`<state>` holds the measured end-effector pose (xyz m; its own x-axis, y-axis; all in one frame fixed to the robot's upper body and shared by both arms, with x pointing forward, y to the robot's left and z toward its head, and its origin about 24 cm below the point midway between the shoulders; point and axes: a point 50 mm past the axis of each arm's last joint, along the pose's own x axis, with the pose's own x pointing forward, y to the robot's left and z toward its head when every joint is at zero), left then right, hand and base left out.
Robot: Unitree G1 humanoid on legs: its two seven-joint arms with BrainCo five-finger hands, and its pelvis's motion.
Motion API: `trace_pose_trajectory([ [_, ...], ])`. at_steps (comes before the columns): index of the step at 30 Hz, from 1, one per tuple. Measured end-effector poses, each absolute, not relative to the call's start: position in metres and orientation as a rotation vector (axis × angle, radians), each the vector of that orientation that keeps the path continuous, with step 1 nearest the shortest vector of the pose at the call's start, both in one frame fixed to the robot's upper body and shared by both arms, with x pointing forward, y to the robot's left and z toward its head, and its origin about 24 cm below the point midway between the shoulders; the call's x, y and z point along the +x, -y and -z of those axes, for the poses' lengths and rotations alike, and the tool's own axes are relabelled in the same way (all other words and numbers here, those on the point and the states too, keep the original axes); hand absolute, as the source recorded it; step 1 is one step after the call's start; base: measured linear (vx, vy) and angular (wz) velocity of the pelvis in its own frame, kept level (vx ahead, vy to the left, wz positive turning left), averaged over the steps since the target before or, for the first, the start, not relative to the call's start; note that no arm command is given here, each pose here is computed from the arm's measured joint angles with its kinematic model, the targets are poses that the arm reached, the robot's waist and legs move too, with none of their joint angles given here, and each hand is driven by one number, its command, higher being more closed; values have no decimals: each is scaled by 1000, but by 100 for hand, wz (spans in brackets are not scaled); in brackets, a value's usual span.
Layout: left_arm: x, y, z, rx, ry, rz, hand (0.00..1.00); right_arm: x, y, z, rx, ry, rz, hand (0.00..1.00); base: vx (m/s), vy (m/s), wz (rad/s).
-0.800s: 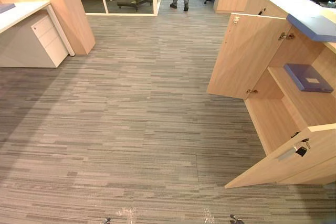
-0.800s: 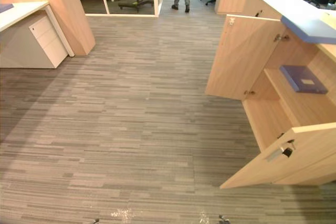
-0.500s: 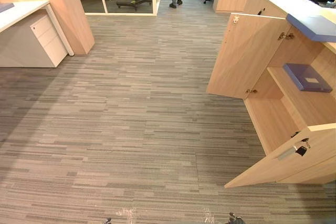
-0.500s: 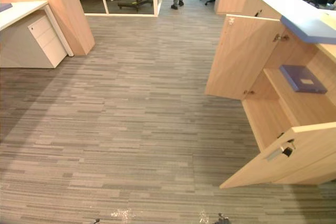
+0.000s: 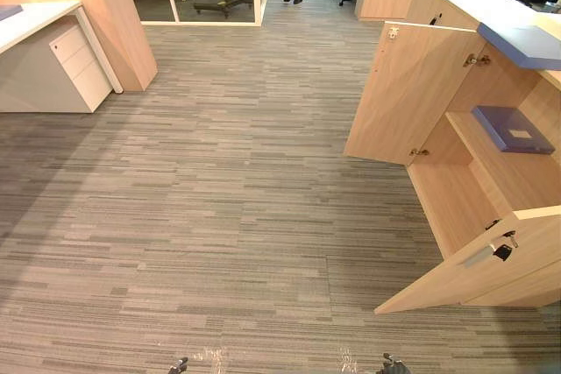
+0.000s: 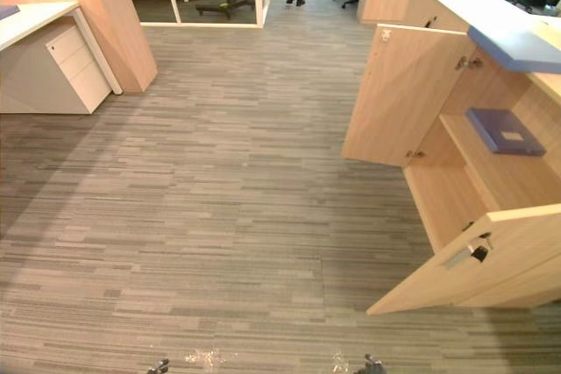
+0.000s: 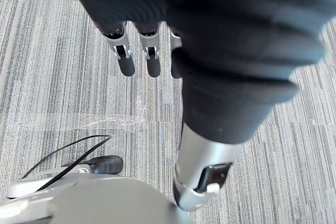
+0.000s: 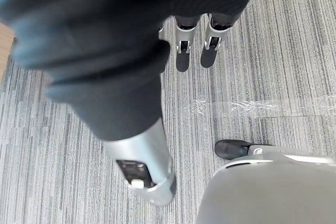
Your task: Walk over to the cabinet, pick up the folder, carry it to the office cabinet, place the folder inside the office cabinet, then close the office cabinet door
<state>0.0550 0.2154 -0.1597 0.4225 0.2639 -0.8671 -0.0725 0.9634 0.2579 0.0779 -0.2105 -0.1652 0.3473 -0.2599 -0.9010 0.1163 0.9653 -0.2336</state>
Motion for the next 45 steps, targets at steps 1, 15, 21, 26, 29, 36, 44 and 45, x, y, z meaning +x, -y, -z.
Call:
trace_pose_trajectory([
  [1, 55, -215, 160, 193, -1116, -210, 0, 79, 210, 165, -141, -1190, 246, 0, 0, 0, 0],
  [15, 59, -215, 158, 233, -1089, -207, 0, 88, 209, 162, -354, -1142, 185, 0, 0, 0, 0],
  [21, 59, -215, 158, 249, -1086, -210, 0, 88, 209, 161, -359, -1140, 211, 0, 0, 0, -3],
  [26, 60, -215, 158, 253, -1077, -208, 0, 89, 210, 161, -356, -1137, 215, 0, 0, 0, 0],
  [29, 61, -215, 157, 253, -1072, -209, 0, 92, 211, 160, -356, -1131, 218, 0, -16, 7, -6],
  [36, 68, -215, 154, 248, -1036, -223, 0, 111, 217, 149, -346, -1031, 275, 0, -18, 71, -13],
  [44, 73, -219, 153, 205, -1025, -299, 0, 113, 215, 149, -337, -1028, 305, 0, 63, -50, -5],
  [45, 74, -220, 153, 206, -1024, -303, 0, 111, 214, 149, -335, -1033, 305, 0, 239, -197, 8],
])
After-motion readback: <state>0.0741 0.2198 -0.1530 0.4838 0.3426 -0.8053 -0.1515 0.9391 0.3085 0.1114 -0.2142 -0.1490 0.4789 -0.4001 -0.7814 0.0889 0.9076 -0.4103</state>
